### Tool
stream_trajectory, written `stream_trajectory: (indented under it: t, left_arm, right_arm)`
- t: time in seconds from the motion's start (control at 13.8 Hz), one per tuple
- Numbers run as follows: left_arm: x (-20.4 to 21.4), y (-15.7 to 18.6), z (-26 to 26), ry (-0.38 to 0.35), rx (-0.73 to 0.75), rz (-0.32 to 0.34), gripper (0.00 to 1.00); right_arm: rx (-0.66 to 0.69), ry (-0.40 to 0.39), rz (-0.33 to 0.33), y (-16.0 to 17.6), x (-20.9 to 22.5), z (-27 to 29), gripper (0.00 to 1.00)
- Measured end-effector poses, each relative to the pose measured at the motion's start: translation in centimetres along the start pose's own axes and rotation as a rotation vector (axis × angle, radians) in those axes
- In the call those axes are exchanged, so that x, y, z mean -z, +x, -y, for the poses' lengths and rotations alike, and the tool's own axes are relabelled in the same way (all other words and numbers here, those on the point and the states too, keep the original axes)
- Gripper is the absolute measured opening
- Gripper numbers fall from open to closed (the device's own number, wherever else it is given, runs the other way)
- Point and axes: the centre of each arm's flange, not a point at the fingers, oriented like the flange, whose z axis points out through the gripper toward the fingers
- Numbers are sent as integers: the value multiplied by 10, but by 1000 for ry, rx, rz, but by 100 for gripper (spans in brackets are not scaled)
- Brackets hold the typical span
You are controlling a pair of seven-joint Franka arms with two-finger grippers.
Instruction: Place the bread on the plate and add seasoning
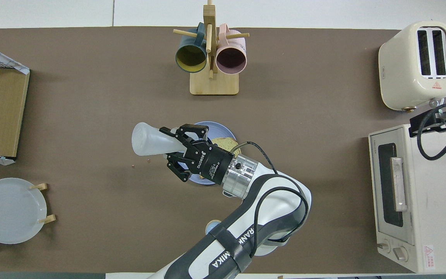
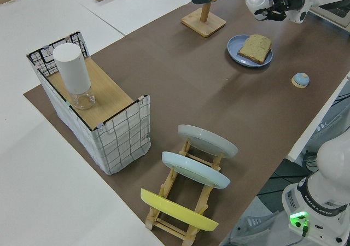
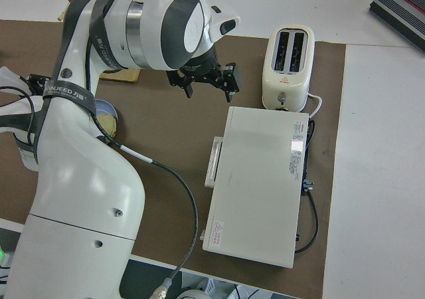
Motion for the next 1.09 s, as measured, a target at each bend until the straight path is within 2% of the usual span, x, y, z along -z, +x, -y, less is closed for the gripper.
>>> stream_trajectory:
  t: [0.22,0.51,0.73,1.09]
  left_arm:
    - [-18,-22,13,-60,33,-44,42]
    - [-60,-95,47,-151,106,-165,42]
    - [-105,-130,65,-246,187,-303,42]
    - [-212,-166,89,-456,386,-560,42]
  right_arm:
    - [0,0,0,0,0,0,100]
    - [0,0,0,0,0,0,100]
    - [0,0,0,0,0,0,100]
    - [0,0,0,0,0,0,100]
